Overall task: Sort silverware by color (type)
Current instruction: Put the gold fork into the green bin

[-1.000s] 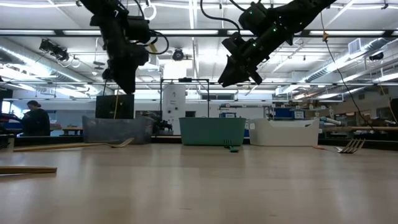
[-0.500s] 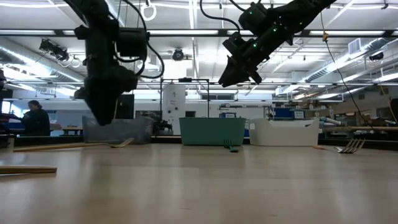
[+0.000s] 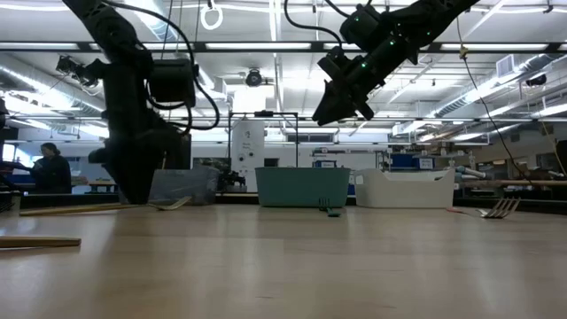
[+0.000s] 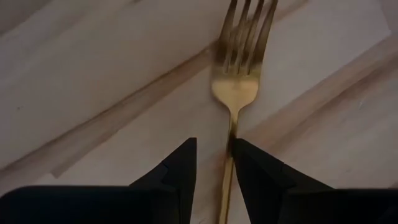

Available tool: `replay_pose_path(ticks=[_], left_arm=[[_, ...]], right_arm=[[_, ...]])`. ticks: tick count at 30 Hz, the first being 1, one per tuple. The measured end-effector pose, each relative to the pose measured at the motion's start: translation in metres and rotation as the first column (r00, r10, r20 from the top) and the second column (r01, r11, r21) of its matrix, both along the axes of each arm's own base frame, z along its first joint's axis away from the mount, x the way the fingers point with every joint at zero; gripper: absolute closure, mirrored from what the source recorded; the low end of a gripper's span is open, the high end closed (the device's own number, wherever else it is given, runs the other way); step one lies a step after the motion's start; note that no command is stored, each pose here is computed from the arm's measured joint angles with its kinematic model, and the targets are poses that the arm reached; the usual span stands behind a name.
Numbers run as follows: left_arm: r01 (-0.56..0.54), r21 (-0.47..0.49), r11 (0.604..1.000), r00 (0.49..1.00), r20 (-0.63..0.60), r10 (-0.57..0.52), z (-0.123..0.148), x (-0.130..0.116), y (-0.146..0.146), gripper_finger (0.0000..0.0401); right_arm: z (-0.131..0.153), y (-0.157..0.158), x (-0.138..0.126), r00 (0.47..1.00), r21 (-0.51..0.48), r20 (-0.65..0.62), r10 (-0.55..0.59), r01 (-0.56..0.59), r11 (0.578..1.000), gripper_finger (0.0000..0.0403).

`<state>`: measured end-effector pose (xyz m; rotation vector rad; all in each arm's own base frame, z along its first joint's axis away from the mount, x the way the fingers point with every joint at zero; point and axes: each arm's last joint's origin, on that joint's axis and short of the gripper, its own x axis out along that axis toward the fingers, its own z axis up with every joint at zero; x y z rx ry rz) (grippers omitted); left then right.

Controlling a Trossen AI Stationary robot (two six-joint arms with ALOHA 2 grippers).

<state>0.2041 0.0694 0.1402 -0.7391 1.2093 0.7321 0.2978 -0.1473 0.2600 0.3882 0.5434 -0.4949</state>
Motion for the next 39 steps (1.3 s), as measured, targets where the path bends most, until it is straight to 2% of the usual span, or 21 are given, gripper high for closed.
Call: replay_pose_path(ticks=[10, 17, 19, 21, 24, 26, 28, 31, 33, 36, 39], left_arm=[[0.004, 0.021, 1.000, 1.000, 0.018, -0.005, -0.011, -0.003, -0.001, 0.0310], [0.004, 0.018, 1.000, 1.000, -0.002, -0.004, -0.012, -0.002, 0.000, 0.0383], [0.012, 0.018, 1.000, 1.000, 0.020, -0.012, -0.007, 0.000, 0.000, 0.0383], [0.027, 0.009, 1.000, 0.995, 0.093, -0.028, 0.003, 0.009, 0.002, 0.0383], [0.055, 0.041, 0.998, 0.969, 0.241, -0.063, 0.037, 0.026, 0.007, 0.0383], [0.089, 0.108, 0.990, 0.939, 0.323, -0.120, 0.063, 0.038, 0.011, 0.0383], [0.086, 0.228, 0.970, 0.888, 0.424, -0.179, 0.096, 0.053, 0.018, 0.0384], [0.016, 0.446, 0.895, 0.803, 0.527, -0.277, 0.147, 0.071, 0.027, 0.0384], [-0.062, 0.548, 0.834, 0.727, 0.597, -0.338, 0.176, 0.079, 0.031, 0.0384], [-0.173, 0.596, 0.785, 0.611, 0.690, -0.389, 0.208, 0.085, 0.033, 0.0383], [-0.205, 0.613, 0.763, 0.568, 0.709, -0.418, 0.219, 0.086, 0.033, 0.0383]], right_arm=[[0.000, 0.000, 0.000, 1.000, 0.003, -0.004, 0.000, 0.000, 1.000, 0.0291], [0.000, 0.000, 0.000, 1.000, 0.004, -0.005, 0.000, 0.000, 1.000, 0.0291], [0.000, 0.000, 0.000, 1.000, 0.009, -0.003, -0.004, 0.004, 1.000, 0.0291], [0.000, 0.000, 0.000, 1.000, 0.017, 0.001, -0.009, 0.009, 1.000, 0.0291], [0.000, 0.001, 0.000, 1.000, 0.036, 0.011, 0.020, -0.020, 0.999, 0.0291], [0.000, 0.003, 0.001, 0.997, 0.064, 0.029, 0.066, -0.068, 0.996, 0.0291], [0.000, 0.005, 0.002, 0.991, 0.096, 0.054, 0.125, -0.130, 0.987, 0.0291], [0.003, 0.009, 0.004, 0.965, 0.123, 0.110, 0.239, -0.252, 0.960, 0.0291], [0.006, 0.012, 0.007, 0.943, 0.101, 0.146, 0.299, -0.315, 0.944, 0.0291], [0.013, 0.014, 0.013, 0.923, 0.019, 0.200, 0.329, -0.339, 0.941, 0.0291], [0.025, 0.014, 0.018, 0.892, -0.080, 0.291, 0.346, -0.337, 0.938, 0.0291]])
